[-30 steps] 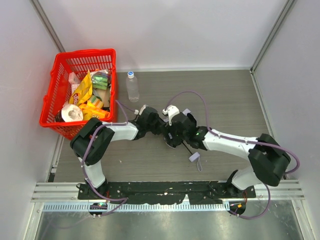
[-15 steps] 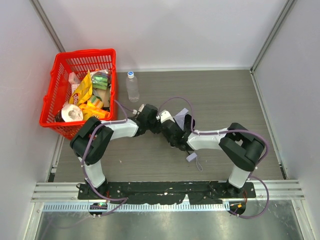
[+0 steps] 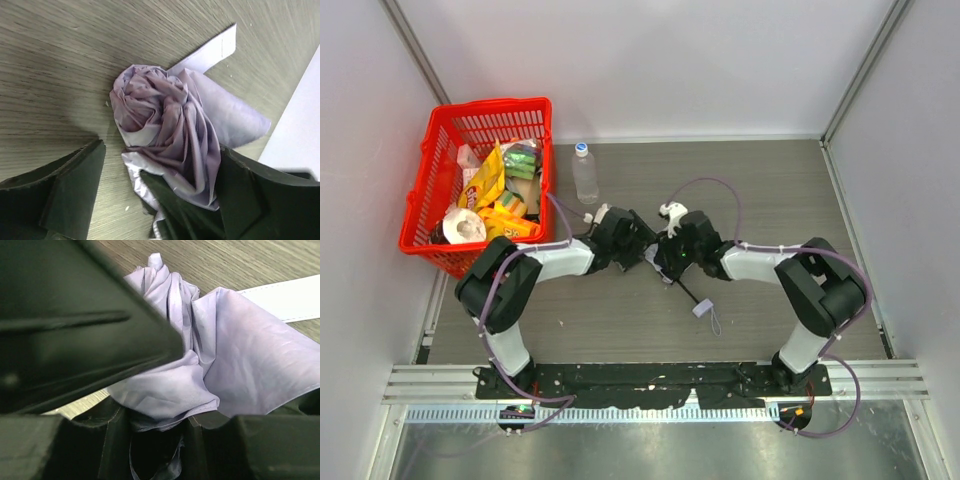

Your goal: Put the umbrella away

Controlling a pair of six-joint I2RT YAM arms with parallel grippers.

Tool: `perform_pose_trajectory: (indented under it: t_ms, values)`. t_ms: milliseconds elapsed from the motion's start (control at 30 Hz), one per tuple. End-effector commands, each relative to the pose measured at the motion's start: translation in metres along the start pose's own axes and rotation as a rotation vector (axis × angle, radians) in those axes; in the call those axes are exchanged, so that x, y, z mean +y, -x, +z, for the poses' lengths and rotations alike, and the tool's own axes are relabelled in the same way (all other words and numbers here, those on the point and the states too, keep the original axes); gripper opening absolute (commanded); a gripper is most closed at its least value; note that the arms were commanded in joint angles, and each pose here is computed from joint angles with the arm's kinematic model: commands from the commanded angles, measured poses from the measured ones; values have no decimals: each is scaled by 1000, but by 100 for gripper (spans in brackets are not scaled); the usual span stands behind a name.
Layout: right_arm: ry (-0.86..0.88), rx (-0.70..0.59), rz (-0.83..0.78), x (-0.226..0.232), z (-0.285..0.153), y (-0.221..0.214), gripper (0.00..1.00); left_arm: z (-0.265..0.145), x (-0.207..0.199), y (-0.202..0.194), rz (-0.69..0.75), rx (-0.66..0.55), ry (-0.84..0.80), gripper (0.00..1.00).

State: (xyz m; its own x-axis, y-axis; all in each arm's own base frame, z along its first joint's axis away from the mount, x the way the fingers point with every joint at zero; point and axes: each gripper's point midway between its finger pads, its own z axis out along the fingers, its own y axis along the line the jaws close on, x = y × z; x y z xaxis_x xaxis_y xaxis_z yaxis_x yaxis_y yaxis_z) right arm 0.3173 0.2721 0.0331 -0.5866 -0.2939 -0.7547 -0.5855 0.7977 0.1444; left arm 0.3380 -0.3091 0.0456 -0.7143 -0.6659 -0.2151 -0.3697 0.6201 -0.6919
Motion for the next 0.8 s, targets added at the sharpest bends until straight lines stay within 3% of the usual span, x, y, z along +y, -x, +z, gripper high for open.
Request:
perform_pose_trajectory:
  t_ms: [0, 33, 300, 367, 433, 700, 767]
  values:
    - [324, 208, 198, 29, -12, -63, 1, -13, 61, -18, 190, 54, 189, 95]
    - [341, 198, 218, 27, -13, -60, 1, -15, 60, -14, 201, 38, 192, 100]
    - [561, 183, 320, 35, -19, -49, 1, -1, 69, -22, 195, 84, 260, 100]
    - [581, 184, 319, 35, -17, -48, 1, 3, 70, -26, 187, 95, 256, 94]
    - [604, 179, 312, 37, -16, -45, 1, 6, 68, -27, 184, 92, 225, 85]
    - [612, 169, 288, 38, -19, -36, 1, -2, 71, -27, 152, 55, 137, 13]
    - [590, 175, 294, 36, -20, -33, 2, -3, 71, -28, 150, 56, 138, 7]
